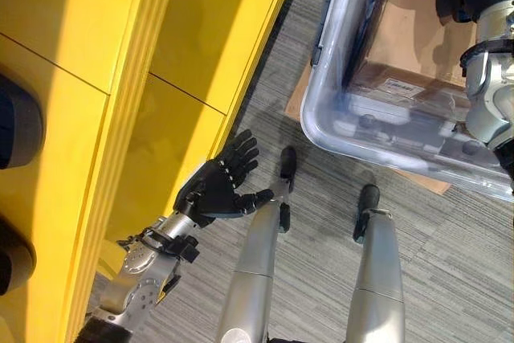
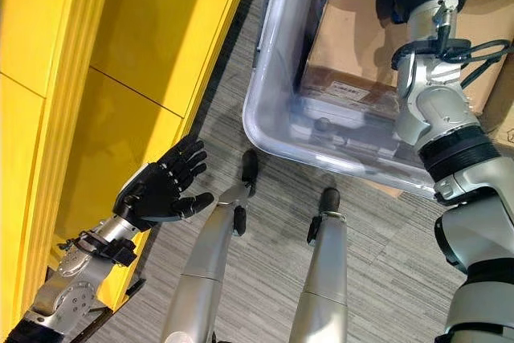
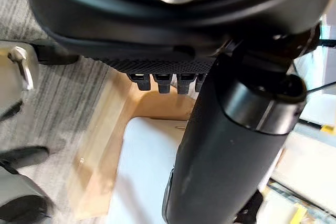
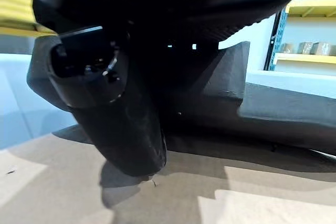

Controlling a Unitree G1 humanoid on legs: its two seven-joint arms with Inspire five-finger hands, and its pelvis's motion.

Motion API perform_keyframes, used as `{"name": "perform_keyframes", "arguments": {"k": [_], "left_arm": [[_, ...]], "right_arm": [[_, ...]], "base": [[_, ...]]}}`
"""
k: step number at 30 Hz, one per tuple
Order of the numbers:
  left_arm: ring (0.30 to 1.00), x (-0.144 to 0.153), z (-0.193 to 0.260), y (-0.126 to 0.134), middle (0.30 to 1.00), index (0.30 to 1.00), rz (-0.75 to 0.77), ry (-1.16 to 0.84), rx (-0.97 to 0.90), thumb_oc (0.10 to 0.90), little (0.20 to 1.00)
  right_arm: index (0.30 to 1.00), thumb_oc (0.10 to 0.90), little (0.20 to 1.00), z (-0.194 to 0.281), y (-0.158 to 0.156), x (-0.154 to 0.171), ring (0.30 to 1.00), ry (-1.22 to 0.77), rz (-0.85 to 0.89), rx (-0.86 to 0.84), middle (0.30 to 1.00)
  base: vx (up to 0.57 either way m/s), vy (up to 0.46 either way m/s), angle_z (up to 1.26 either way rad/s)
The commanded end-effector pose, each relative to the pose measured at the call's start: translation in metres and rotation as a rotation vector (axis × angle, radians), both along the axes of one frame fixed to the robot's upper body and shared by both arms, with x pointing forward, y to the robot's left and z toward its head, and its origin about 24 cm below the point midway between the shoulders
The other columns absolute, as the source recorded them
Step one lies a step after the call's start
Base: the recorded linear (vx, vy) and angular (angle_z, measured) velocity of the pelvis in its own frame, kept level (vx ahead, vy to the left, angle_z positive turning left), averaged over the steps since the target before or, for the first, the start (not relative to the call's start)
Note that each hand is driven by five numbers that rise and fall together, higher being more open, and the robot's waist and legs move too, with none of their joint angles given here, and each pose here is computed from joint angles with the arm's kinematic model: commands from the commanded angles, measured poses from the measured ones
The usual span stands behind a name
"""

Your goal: Move parts from the plastic box to the shelf.

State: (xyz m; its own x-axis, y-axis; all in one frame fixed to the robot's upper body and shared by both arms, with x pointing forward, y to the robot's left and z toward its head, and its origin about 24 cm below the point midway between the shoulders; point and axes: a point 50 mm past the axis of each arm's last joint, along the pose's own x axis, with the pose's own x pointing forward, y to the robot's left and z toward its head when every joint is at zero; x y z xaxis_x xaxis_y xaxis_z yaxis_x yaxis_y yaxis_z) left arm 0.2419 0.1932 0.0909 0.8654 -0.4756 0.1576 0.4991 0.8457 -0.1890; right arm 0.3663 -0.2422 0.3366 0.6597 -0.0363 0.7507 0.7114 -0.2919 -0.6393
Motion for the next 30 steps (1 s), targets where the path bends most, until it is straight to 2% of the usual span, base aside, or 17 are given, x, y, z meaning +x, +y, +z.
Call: {"name": "perform_keyframes", "arguments": {"k": [1, 7, 14, 17, 21, 27, 30], "left_arm": [[1.0, 0.0, 0.027, -0.009, 1.0, 1.0, -0.025, -0.194, -0.098, 0.9, 1.0], [1.0, -0.001, 0.03, -0.008, 1.0, 1.0, -0.023, -0.203, -0.12, 0.9, 1.0], [1.0, -0.004, 0.038, -0.002, 1.0, 1.0, -0.008, -0.229, -0.148, 0.9, 1.0], [1.0, -0.009, 0.039, 0.005, 1.0, 1.0, 0.017, -0.227, -0.157, 0.9, 1.0], [1.0, -0.014, 0.038, 0.008, 1.0, 1.0, 0.005, -0.209, -0.153, 0.9, 1.0], [1.0, -0.018, 0.035, 0.01, 1.0, 1.0, -0.022, -0.198, -0.145, 0.9, 1.0], [1.0, -0.02, 0.036, 0.012, 1.0, 1.0, -0.027, -0.21, -0.131, 0.9, 1.0]], "right_arm": [[0.3, 0.4, 0.3, -0.013, -0.026, -0.001, 0.3, 0.056, -0.038, 0.059, 0.3], [0.3, 0.4, 0.3, -0.019, -0.009, -0.004, 0.3, 0.03, 0.092, 0.036, 0.3], [0.3, 0.4, 0.3, -0.02, 0.008, -0.033, 0.3, -0.205, 0.243, 0.014, 0.3], [0.3, 0.4, 0.3, -0.027, 0.0, -0.063, 0.3, -0.419, 0.302, 0.067, 0.3], [0.3, 0.4, 0.3, -0.026, -0.011, -0.084, 0.3, -0.54, 0.285, 0.119, 0.3], [0.3, 0.4, 0.3, -0.006, -0.02, -0.095, 0.3, -0.598, 0.293, 0.113, 0.3], [0.3, 0.4, 0.3, -0.004, -0.02, -0.097, 0.3, -0.543, 0.329, 0.136, 0.3]], "base": [[-0.04, 0.033, -0.01], [-0.04, 0.031, -0.04], [-0.05, 0.03, -0.06], [0.02, 0.0, -0.16], [0.04, -0.042, -0.09], [0.05, -0.022, -0.03], [0.04, -0.067, 0.0]]}}
